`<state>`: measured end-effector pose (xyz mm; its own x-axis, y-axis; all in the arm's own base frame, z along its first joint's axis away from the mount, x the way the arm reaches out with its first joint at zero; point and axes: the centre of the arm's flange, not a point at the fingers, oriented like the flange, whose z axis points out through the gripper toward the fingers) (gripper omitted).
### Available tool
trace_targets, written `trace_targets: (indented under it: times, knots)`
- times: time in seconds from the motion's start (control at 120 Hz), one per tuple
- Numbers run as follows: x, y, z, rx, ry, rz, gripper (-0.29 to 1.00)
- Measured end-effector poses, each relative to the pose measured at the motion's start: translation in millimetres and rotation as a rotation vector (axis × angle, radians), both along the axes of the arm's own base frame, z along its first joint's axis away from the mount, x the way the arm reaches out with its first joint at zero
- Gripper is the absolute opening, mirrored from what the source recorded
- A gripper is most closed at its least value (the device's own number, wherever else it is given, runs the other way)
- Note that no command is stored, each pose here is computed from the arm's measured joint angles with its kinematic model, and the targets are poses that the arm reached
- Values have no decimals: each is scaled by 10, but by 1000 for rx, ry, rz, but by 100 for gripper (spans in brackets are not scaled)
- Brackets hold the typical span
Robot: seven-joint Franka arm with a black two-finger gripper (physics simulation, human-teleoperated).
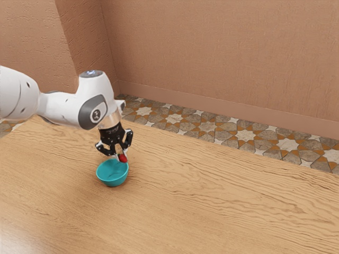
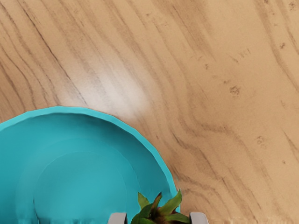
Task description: Take strawberry from the bowl
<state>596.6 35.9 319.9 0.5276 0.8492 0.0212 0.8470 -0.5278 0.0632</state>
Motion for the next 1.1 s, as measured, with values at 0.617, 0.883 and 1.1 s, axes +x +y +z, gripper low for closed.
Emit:
trace_targets:
  times: [0.617, 0.883, 1.1]
  knots:
    - [196, -763, -299, -3, 67, -93, 14]
    - [85, -848, 797, 38, -20, -173, 48]
    - [-1556, -1934, 3355, 236, -131, -620, 62]
